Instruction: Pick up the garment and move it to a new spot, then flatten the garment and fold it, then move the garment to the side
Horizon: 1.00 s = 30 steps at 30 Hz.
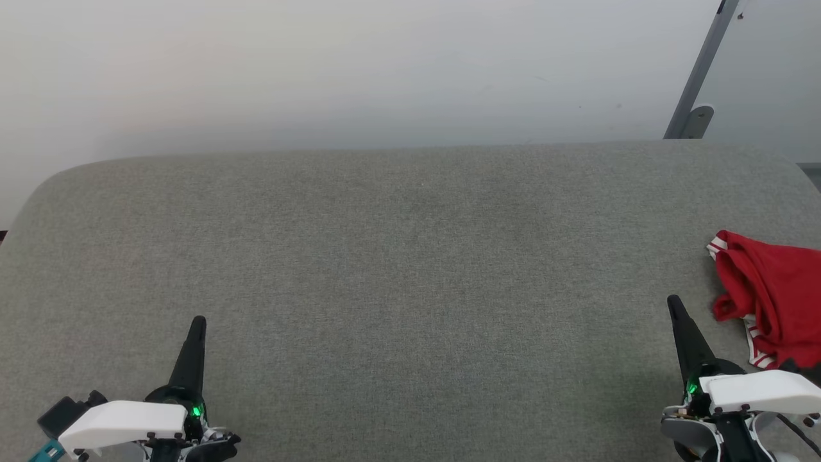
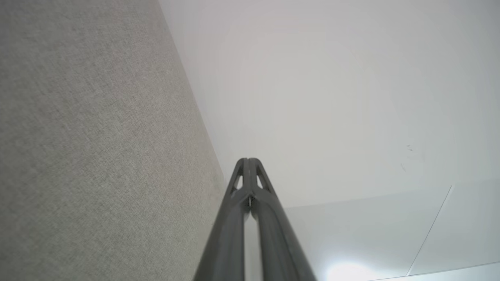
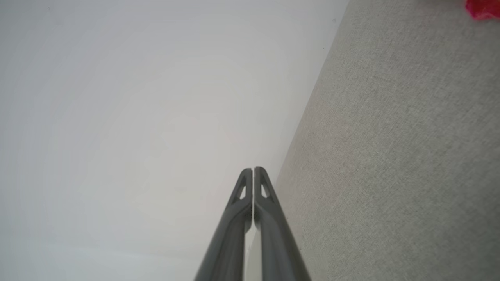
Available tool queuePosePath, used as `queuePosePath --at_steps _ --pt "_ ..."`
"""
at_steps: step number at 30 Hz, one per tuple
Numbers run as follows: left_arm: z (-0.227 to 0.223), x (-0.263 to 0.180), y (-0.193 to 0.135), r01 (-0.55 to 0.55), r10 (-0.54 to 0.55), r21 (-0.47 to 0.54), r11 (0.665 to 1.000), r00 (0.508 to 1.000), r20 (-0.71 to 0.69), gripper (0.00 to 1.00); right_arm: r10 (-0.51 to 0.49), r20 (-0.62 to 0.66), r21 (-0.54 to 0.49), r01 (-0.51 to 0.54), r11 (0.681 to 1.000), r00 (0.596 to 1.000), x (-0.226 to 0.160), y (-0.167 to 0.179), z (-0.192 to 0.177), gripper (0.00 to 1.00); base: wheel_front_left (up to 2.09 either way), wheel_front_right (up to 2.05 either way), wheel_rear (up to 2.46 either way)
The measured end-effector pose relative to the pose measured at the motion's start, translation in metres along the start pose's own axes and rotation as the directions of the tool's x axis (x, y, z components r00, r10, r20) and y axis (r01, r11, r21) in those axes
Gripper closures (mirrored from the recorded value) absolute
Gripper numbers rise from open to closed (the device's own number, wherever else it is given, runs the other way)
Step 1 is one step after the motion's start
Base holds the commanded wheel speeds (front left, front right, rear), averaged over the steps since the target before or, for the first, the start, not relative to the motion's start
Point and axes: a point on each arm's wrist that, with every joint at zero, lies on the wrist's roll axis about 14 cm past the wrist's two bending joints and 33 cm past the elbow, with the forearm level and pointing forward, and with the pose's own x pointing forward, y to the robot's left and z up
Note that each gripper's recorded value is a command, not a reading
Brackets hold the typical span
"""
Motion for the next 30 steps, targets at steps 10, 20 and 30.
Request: queuePosePath --at_steps 10,20,30 --pt "-0.003 0.007 -0.005 0.014 -0.015 -0.070 0.997 1.000 -0.012 1.00 0.011 0.000 0.073 -0.011 0.997 1.000 0.002 0.003 0.001 1.00 0.00 0.00 0.00" --pt "-0.006 0.012 -0.009 0.024 -0.027 -0.135 0.991 0.999 -0.021 1.00 0.021 0.003 0.139 -0.021 0.990 1.000 0.005 0.005 0.003 1.00 0.00 0.00 0.00" --pt "-0.009 0.017 -0.013 0.036 -0.042 -0.189 0.981 0.999 -0.030 1.00 0.033 0.005 0.195 -0.034 0.980 0.999 0.007 0.008 0.004 1.00 0.00 0.00 0.00"
